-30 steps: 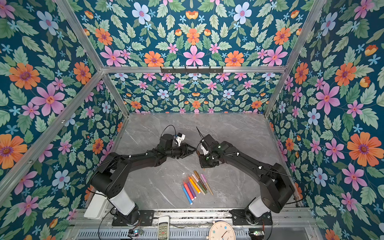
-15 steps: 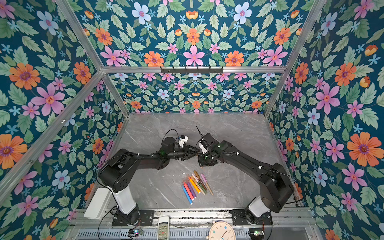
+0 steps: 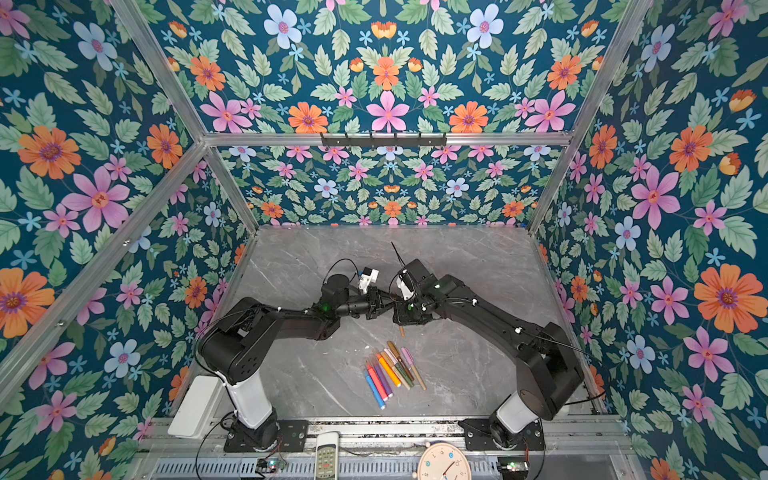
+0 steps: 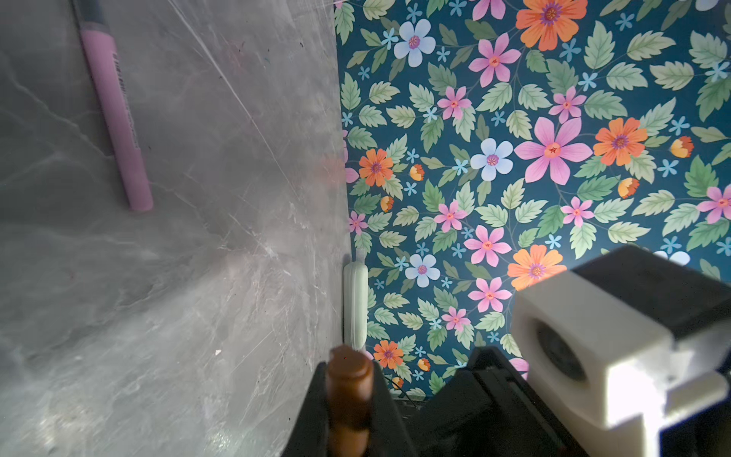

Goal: Open the pen caps
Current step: 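Pull the brown cap off with the left gripper while the right draws back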

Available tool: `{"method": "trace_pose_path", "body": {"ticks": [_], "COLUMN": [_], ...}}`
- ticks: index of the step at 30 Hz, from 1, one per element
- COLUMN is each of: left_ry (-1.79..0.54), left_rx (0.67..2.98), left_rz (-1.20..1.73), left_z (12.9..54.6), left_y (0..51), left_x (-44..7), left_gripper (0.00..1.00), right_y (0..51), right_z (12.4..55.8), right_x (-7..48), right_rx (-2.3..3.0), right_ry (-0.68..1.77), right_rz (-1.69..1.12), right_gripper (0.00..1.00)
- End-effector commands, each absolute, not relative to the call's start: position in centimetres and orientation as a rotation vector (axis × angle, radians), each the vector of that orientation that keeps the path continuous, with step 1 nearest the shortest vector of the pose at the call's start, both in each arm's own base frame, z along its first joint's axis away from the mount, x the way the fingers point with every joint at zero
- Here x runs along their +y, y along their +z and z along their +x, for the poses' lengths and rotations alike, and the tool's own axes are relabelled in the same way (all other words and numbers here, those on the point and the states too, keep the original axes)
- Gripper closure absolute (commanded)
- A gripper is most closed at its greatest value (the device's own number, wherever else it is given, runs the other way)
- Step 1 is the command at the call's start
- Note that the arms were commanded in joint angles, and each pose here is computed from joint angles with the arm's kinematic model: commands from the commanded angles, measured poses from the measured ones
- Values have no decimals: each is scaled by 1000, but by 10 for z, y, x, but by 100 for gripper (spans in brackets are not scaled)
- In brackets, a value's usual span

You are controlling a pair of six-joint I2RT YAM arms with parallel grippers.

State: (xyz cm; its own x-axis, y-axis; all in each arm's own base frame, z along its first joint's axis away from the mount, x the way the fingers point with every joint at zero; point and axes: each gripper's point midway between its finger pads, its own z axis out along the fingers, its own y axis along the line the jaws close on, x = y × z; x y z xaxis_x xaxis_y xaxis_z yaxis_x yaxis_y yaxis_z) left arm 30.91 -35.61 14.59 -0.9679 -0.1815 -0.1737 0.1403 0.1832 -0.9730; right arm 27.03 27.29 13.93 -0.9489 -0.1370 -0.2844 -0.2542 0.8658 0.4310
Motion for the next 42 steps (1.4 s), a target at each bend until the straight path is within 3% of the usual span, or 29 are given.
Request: {"method": "trace_pose_path", "body": {"ticks": [1,6,10,22,34,42], "left_ry": [-1887,-1892,-1892,-1674,-951,-692], "left_rx": [2151,2142,2139,2149,2551,2656], "left_rz": [-17,-14,-15,-161,102,150], "left_z": [311,310,312,382,371,393], "left_y": [158,161,163,167,110,80], "left_x": [-357,-356,-354,-295,-246,-216], "left_gripper": [100,100,100,100,100,100], "right_y": [140,133,129,97,97,86], "right_z": [273,276,271,221,293,325], "right_x": [278,279,279,275,222,191], "right_rx": [2797,2815,2831,2889,2765,2634], "right_ry": [722,706,720,710,684,600], "right_rz": [-290,-271,-275,-259,-60,93], "right_gripper": [69,73,100,100,100,100]}}
